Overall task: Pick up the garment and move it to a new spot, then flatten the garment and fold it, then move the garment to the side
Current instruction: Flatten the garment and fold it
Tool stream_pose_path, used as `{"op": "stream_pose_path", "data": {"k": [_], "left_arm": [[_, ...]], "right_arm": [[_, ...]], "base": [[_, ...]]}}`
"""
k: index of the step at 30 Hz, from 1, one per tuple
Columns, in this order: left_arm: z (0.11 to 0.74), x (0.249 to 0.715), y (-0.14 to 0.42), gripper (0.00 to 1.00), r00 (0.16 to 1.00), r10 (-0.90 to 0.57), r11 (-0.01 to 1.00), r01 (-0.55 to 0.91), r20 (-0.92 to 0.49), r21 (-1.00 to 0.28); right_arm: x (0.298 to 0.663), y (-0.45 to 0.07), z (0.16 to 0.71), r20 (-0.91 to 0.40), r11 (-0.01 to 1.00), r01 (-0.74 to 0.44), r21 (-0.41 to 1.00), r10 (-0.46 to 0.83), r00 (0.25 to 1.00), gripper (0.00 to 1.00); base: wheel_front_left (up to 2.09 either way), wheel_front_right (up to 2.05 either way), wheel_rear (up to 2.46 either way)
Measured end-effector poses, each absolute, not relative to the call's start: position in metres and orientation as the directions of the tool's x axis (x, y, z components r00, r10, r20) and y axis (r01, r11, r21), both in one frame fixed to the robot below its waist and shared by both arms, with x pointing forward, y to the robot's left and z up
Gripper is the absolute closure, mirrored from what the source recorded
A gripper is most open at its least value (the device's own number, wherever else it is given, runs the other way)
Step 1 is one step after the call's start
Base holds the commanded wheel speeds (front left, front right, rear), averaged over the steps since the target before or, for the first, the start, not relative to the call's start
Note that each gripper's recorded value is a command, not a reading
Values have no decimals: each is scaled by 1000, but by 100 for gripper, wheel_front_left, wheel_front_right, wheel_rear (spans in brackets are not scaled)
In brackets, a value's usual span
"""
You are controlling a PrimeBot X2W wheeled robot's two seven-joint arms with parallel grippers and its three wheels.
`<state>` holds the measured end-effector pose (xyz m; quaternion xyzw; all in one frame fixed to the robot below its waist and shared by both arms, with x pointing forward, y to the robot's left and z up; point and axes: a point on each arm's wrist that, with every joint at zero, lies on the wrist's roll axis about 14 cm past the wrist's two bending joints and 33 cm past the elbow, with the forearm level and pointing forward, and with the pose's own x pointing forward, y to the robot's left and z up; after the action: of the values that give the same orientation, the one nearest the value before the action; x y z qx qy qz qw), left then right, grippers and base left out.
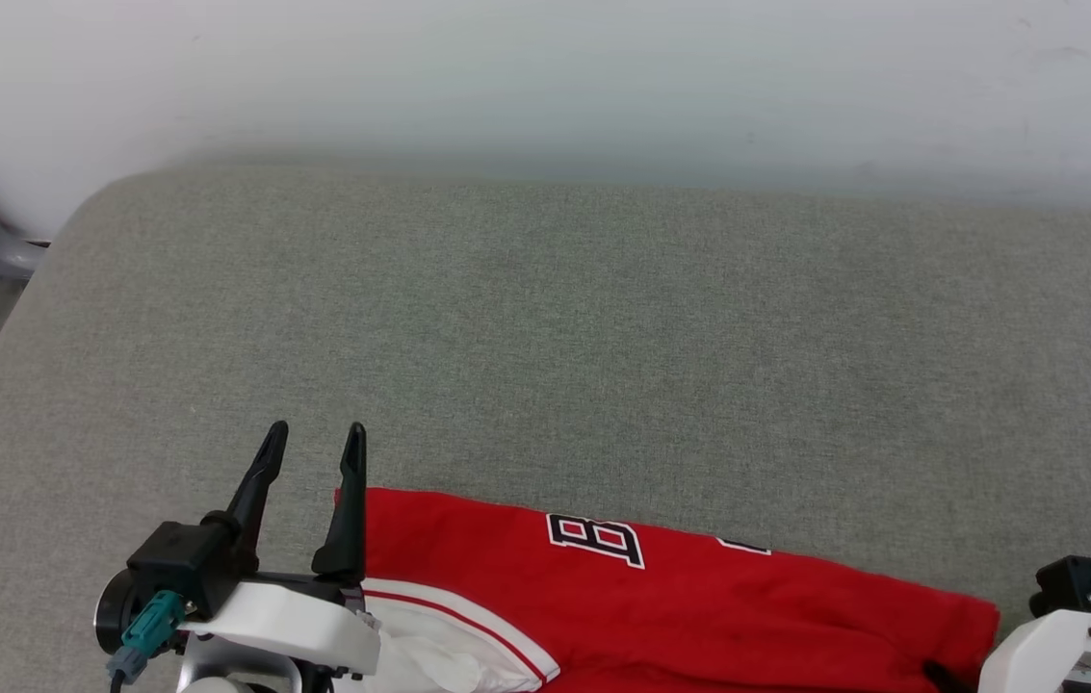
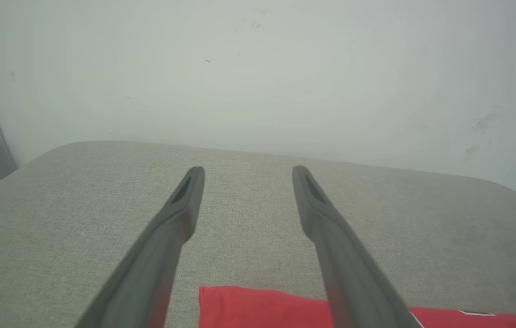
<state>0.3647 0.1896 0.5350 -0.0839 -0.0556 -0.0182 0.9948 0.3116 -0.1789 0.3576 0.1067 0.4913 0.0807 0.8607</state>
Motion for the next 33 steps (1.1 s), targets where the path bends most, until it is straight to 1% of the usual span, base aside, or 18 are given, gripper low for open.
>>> {"op": "stream_pose_path", "data": {"k": [4, 8, 12, 17, 18, 21, 24, 27, 29, 33], "left_arm": [[534, 362, 189, 0, 993, -29, 986, 48, 116, -161], [533, 358, 191, 0, 993, -26, 988, 43, 118, -146], [532, 352, 191, 0, 993, -23, 990, 39, 115, -137], [531, 348, 188, 0, 993, -36, 991, 50, 115, -125], [532, 349, 186, 0, 992, -40, 992, 54, 117, -116], [531, 348, 185, 0, 992, -46, 992, 59, 116, -113], [531, 349, 183, 0, 992, -51, 992, 64, 116, -107], [530, 349, 181, 0, 992, -59, 992, 71, 114, -104], [530, 349, 179, 0, 991, -64, 992, 76, 114, -103], [530, 348, 178, 0, 991, -67, 992, 79, 114, -102]], "right_arm": [[315, -173, 362, -817, 960, -54, 275, 263, 514, 100], [322, -178, 374, -795, 963, -64, 261, 253, 551, 100], [329, -194, 390, -769, 969, -47, 242, 221, 600, 100], [329, -233, 405, -760, 979, 39, 201, 131, 636, 100], [327, -252, 411, -759, 979, 88, 184, 85, 645, 100], [319, -278, 415, -767, 973, 163, 166, 23, 641, 100], [311, -292, 419, -776, 962, 213, 169, -4, 631, 100], [308, -282, 420, -773, 935, 238, 262, 55, 632, 100], [306, -274, 420, -780, 927, 235, 294, 91, 619, 100], [310, -231, 426, -740, 861, 197, 470, 262, 619, 100]], "base": [[0, 0, 0], [0, 0, 0], [0, 0, 0], [0, 0, 0], [0, 0, 0], [0, 0, 0], [0, 0, 0], [0, 0, 0], [0, 0, 0], [0, 0, 0]]}}
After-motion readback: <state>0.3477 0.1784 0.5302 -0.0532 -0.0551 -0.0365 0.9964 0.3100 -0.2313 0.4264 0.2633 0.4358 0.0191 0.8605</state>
